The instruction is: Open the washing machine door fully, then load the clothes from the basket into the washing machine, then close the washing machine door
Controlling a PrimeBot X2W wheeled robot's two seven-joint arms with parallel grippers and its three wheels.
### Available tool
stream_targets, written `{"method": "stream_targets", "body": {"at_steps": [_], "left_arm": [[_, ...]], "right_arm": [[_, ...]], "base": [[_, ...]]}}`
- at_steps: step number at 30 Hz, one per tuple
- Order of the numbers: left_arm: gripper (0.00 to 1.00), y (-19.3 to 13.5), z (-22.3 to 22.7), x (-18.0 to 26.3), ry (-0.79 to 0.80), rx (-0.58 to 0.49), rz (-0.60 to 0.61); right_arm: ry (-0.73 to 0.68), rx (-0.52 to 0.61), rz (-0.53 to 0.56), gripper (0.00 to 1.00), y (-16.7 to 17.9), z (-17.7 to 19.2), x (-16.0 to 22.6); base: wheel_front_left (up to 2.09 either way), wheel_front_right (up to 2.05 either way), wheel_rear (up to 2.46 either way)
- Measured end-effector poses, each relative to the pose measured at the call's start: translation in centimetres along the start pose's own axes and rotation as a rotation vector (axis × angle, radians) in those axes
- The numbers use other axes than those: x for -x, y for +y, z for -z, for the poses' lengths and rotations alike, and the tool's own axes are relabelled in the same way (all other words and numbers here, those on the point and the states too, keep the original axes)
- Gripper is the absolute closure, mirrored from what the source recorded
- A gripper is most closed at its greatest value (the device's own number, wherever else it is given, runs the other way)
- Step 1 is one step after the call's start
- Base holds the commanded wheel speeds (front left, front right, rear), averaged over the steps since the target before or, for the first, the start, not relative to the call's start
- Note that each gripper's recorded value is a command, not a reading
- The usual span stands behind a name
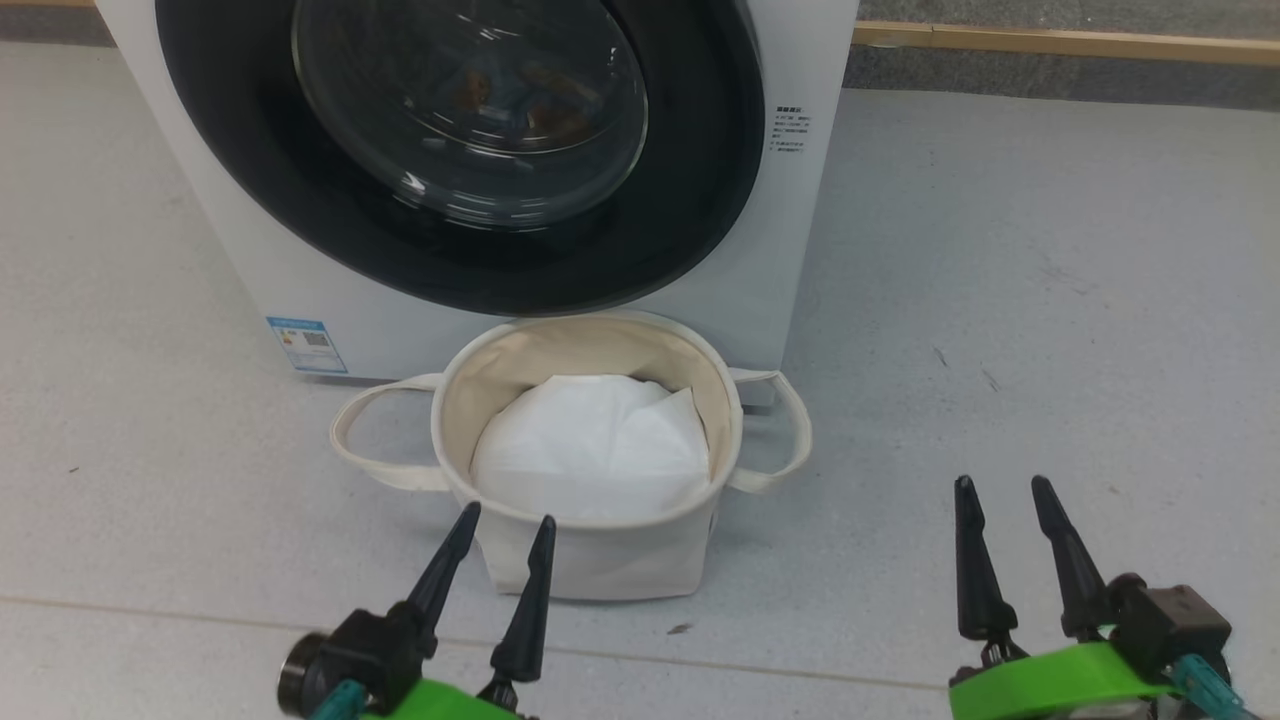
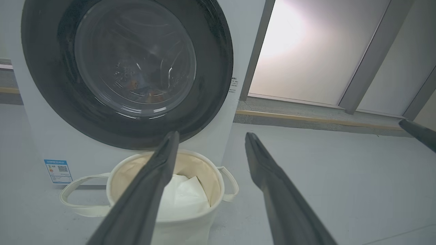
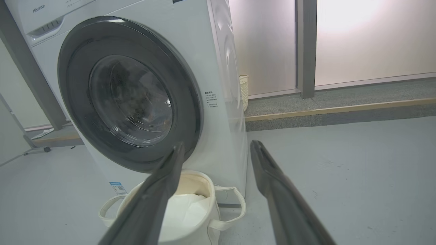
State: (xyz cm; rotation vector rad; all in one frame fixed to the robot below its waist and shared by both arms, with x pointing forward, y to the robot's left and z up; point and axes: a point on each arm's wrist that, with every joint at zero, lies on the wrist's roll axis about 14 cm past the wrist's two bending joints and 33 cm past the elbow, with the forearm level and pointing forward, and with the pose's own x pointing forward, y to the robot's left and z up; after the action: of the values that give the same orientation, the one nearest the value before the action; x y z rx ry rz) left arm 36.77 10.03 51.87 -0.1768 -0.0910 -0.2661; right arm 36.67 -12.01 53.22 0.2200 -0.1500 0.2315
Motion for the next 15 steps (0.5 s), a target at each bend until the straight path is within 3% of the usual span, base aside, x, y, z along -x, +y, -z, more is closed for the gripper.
{"method": "stream_targets", "body": {"at_steps": [15], "left_arm": [[0.0, 0.68, 0.08, 0.45, 0.003, 0.006, -0.03]], "right_arm": [[0.012, -0.019, 0.009, 0.0, -0.12, 0.35, 0.49]], "base": [[0.0, 0.0, 0.0]]}}
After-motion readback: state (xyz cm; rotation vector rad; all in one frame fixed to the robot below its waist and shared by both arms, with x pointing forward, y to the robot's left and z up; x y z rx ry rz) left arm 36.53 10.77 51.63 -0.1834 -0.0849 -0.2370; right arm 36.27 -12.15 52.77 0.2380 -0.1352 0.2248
